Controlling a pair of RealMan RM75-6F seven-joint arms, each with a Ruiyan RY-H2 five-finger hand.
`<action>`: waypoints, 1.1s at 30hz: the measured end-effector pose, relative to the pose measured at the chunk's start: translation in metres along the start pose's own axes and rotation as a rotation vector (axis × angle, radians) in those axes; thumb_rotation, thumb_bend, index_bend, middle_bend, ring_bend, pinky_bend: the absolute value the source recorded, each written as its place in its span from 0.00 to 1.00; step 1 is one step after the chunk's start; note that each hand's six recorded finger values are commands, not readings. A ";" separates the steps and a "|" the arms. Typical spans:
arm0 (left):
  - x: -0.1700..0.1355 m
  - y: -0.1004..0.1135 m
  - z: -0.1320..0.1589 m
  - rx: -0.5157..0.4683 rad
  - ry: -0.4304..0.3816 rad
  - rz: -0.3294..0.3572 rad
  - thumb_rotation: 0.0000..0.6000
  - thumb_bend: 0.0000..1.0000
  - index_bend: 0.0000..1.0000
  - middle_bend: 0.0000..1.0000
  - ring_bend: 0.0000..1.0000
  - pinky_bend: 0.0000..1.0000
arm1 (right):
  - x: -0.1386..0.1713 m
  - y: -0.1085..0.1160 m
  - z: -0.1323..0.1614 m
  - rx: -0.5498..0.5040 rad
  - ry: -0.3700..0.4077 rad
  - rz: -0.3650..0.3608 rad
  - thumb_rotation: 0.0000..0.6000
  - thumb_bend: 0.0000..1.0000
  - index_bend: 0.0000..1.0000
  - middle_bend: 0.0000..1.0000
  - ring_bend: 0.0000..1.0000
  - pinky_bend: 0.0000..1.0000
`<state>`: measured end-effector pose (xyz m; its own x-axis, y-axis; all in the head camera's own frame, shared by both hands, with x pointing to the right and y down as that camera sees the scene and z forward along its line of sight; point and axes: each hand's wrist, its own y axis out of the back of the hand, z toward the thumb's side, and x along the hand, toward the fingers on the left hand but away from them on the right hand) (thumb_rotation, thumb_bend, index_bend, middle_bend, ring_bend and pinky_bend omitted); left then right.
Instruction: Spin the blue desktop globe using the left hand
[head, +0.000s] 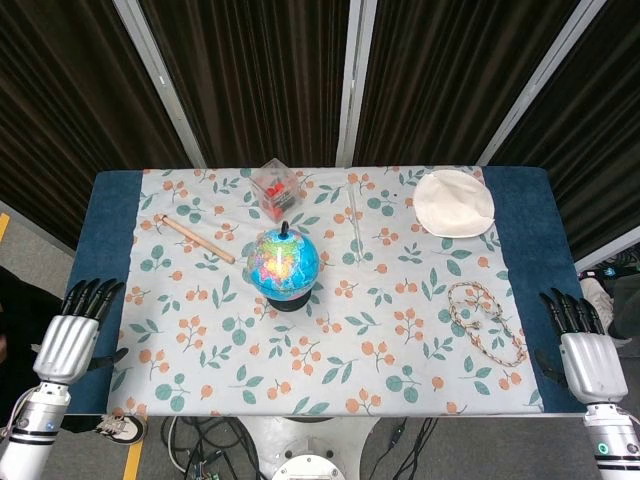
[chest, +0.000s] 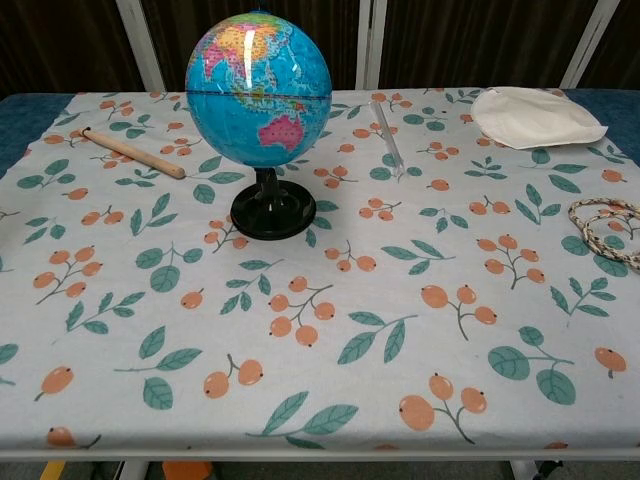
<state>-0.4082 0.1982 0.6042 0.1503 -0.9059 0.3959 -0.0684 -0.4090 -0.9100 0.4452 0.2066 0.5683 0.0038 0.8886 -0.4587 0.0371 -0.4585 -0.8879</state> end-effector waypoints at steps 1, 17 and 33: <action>0.000 0.000 0.000 0.000 0.001 0.000 1.00 0.10 0.09 0.08 0.02 0.04 | 0.000 0.000 0.000 -0.001 0.000 0.000 1.00 0.27 0.00 0.00 0.00 0.00; 0.009 0.011 0.017 0.001 -0.062 0.034 1.00 0.10 0.09 0.08 0.02 0.04 | 0.001 0.001 -0.001 0.006 0.002 -0.001 1.00 0.27 0.00 0.00 0.00 0.00; 0.065 0.021 0.151 -0.041 -0.500 0.070 1.00 0.10 0.09 0.08 0.02 0.04 | 0.000 -0.007 -0.005 0.000 0.005 0.018 1.00 0.27 0.00 0.00 0.00 0.00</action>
<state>-0.2508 0.1467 0.5920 0.5973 -0.7721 0.2172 -0.1328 -0.3623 -0.9225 0.4498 0.2097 0.5750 0.0099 0.8803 -0.4744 0.0368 -0.4744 -0.8795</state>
